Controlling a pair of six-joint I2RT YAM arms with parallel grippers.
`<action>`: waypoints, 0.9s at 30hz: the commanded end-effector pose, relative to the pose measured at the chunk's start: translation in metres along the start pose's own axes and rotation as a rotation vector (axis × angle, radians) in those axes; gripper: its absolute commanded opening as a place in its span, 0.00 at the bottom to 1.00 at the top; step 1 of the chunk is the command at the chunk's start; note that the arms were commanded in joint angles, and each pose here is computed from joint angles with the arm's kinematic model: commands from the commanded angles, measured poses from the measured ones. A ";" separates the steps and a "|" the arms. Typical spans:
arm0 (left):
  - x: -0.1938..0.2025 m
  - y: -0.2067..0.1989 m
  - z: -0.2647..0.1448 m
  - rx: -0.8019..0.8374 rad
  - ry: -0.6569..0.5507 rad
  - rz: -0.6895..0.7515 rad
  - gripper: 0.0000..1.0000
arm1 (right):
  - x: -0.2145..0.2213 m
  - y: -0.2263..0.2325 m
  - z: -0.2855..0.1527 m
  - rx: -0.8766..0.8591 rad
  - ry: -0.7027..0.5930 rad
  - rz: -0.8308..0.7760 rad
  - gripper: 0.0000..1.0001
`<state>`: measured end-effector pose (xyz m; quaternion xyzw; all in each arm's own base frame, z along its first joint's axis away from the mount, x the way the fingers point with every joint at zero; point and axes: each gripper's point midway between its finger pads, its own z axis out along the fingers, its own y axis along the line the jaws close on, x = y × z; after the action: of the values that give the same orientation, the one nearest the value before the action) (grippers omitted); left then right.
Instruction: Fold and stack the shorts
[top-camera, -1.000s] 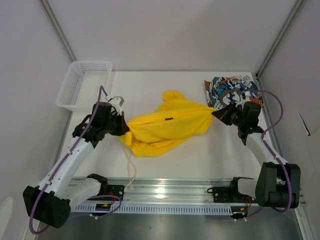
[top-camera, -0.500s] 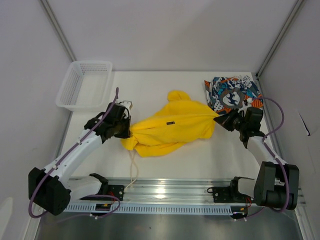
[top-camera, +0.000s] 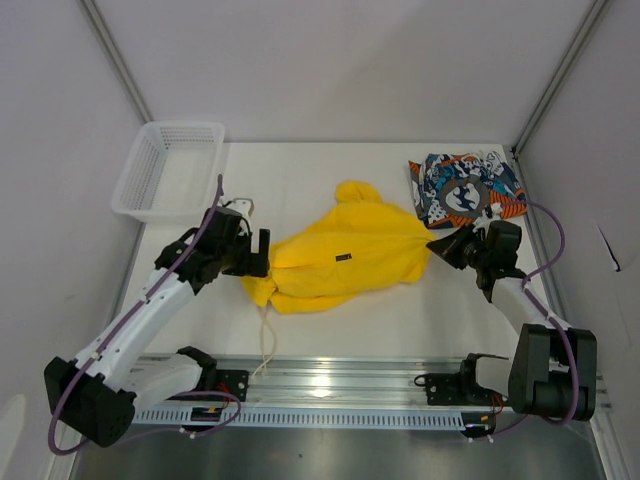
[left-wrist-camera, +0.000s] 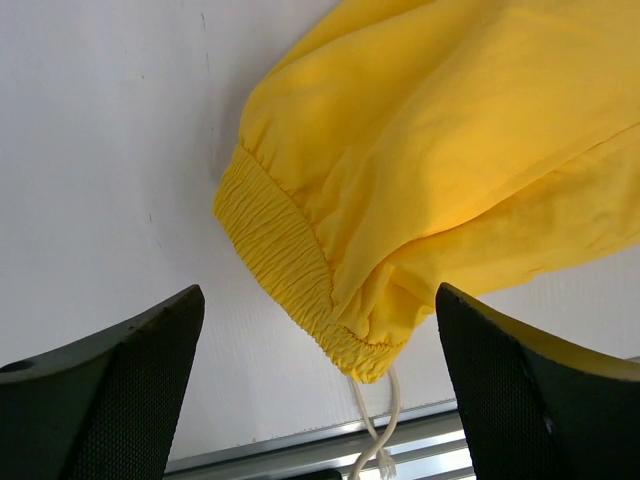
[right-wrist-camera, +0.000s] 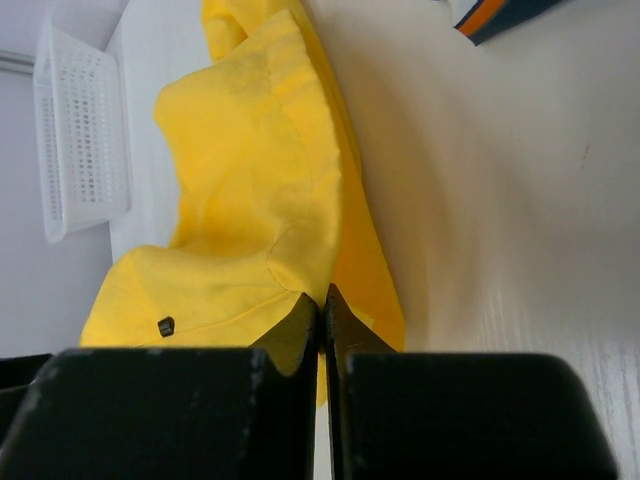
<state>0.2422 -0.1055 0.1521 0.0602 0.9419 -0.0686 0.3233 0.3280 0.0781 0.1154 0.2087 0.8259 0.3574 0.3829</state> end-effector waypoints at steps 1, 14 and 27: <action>-0.010 -0.006 -0.018 0.046 -0.060 -0.012 0.98 | -0.012 -0.007 0.004 0.037 -0.050 -0.032 0.00; 0.012 -0.048 -0.027 0.280 -0.054 -0.300 0.99 | -0.024 -0.015 0.002 0.099 -0.101 -0.033 0.00; 0.040 -0.065 -0.030 0.462 -0.111 -0.596 0.99 | -0.026 -0.017 0.001 0.105 -0.115 -0.023 0.00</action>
<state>0.1778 -0.1538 0.1345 -0.1094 0.8905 -0.3223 0.3019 0.3362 0.0574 0.1032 0.2420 0.8305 0.3041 0.3991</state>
